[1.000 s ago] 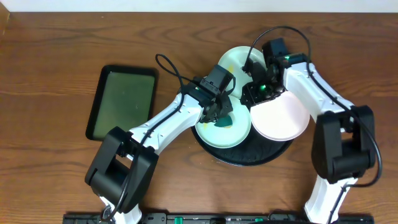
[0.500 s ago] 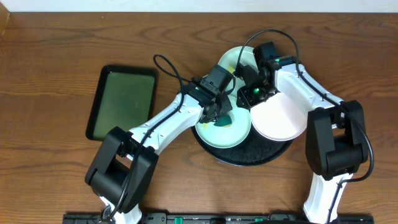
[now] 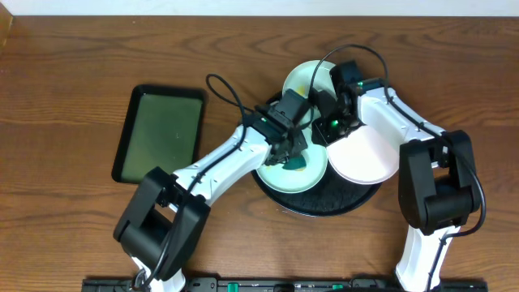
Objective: Clean dirty plates on tray and stack at the side
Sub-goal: 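Scrub the lower green plate with the sponge while the right gripper holds it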
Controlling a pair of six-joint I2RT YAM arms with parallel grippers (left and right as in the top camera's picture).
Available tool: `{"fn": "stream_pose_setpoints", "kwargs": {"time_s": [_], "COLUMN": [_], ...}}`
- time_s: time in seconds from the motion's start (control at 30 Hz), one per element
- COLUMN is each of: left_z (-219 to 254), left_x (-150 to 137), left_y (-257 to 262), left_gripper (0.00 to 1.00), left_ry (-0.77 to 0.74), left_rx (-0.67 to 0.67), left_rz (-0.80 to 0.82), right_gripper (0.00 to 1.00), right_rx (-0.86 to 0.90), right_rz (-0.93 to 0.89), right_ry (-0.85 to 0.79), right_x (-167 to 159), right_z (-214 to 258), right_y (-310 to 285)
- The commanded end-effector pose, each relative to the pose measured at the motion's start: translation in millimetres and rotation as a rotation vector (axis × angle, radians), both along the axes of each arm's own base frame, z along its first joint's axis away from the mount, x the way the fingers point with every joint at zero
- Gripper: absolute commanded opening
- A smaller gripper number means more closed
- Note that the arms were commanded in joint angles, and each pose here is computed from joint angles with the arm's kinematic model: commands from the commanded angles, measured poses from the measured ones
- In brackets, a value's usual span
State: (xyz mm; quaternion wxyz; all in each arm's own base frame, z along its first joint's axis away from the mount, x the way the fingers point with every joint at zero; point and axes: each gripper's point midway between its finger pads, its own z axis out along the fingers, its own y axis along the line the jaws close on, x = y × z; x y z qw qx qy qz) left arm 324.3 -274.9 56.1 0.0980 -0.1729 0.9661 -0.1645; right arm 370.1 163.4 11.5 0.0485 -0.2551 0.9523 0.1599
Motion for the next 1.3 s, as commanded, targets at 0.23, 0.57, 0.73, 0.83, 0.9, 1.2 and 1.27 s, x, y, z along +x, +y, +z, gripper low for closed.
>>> {"fn": "stream_pose_setpoints", "kwargs": {"time_s": [0.23, 0.57, 0.73, 0.83, 0.9, 1.2, 1.27], "left_z": [-6.1, -10.6, -15.0, -17.1, -20.3, -31.7, -39.7], "left_x": [8.3, 3.3, -0.8, -2.4, -5.0, -12.3, -9.4], "left_y": [15.4, 16.0, 14.8, 13.5, 11.7, 5.2, 3.8], "left_gripper": [0.34, 0.27, 0.23, 0.23, 0.24, 0.15, 0.16], "left_ry": [-0.086, -0.076, -0.069, -0.064, -0.056, -0.016, -0.018], "left_rx": [0.129, 0.138, 0.146, 0.149, 0.153, 0.142, 0.146], "left_rz": [0.083, 0.076, 0.066, 0.061, 0.053, 0.076, 0.080], "right_gripper": [0.29, 0.30, 0.30, 0.31, 0.31, 0.24, 0.18], "right_rx": [-0.008, -0.004, 0.001, 0.013, 0.016, 0.015, 0.016], "right_rz": [0.002, 0.001, 0.002, 0.003, 0.003, 0.000, 0.000], "right_ry": [0.031, 0.031, 0.029, 0.028, 0.029, 0.031, 0.031], "right_x": [-8.5, -8.4, -7.9, -7.5, -7.7, -7.8, -7.9], "right_z": [-7.5, -7.3, -7.0, -6.3, -6.1, -6.1, -6.1], "right_y": [0.9, 1.3, 2.3, 4.4, 4.7, 4.7, 4.7]}}
